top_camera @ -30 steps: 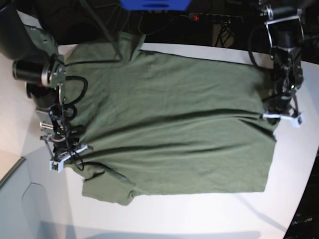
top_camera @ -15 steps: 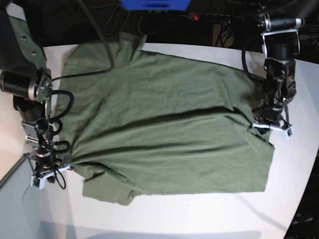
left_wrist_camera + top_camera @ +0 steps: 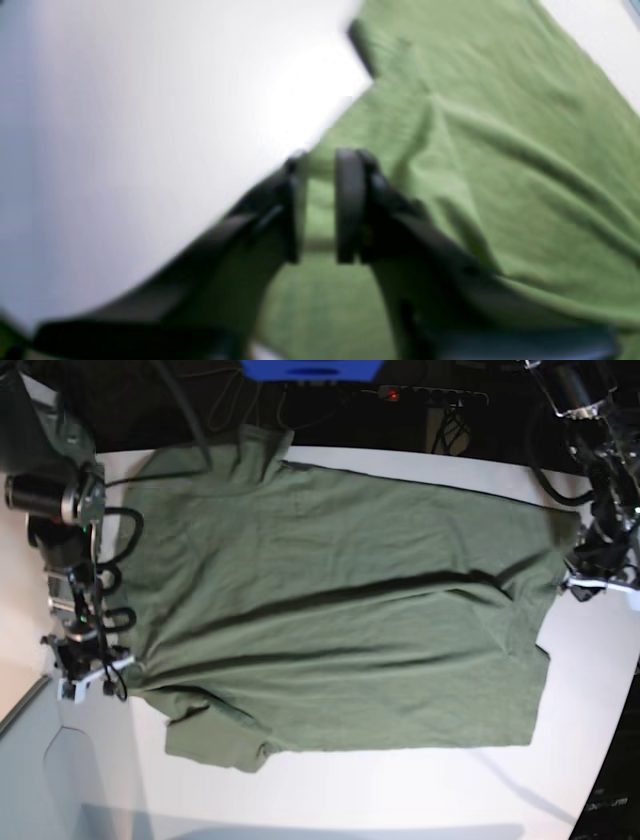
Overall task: Layout the t-shirt on the table in an organized manner, then fold the t-shirt properly
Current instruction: 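Slide both grippers along the shirt sides toward the collar, then grasp the collar-side corners with both grippers and lift the shirt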
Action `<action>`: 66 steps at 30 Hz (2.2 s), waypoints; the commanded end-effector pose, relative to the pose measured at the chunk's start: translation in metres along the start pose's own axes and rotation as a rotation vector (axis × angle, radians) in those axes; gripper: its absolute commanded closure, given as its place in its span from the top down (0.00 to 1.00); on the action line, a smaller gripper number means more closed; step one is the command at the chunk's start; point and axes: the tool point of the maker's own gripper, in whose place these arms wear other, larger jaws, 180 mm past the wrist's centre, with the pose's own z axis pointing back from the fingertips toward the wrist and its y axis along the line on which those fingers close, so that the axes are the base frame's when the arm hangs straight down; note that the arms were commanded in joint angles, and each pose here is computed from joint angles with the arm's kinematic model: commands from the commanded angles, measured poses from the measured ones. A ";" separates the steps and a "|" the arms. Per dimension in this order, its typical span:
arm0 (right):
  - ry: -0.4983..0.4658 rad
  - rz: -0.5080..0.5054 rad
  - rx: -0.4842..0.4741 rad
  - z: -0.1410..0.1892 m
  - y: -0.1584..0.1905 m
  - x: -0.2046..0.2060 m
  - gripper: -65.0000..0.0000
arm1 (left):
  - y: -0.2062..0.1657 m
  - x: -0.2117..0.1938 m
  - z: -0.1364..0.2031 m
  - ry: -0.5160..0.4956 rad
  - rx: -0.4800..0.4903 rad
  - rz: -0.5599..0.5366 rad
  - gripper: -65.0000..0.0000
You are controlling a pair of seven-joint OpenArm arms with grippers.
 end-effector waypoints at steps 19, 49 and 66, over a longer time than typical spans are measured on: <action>-0.070 -0.032 -0.015 0.124 0.030 -0.001 0.58 | 0.058 -0.060 0.006 0.229 0.106 0.010 0.68; 0.217 -0.048 0.049 0.281 0.075 -0.112 0.58 | 0.067 -0.095 -0.003 0.234 0.138 -0.068 0.00; 0.325 -0.044 -0.061 0.299 0.032 -0.153 0.58 | 0.069 -0.097 -0.003 0.237 0.141 -0.064 0.00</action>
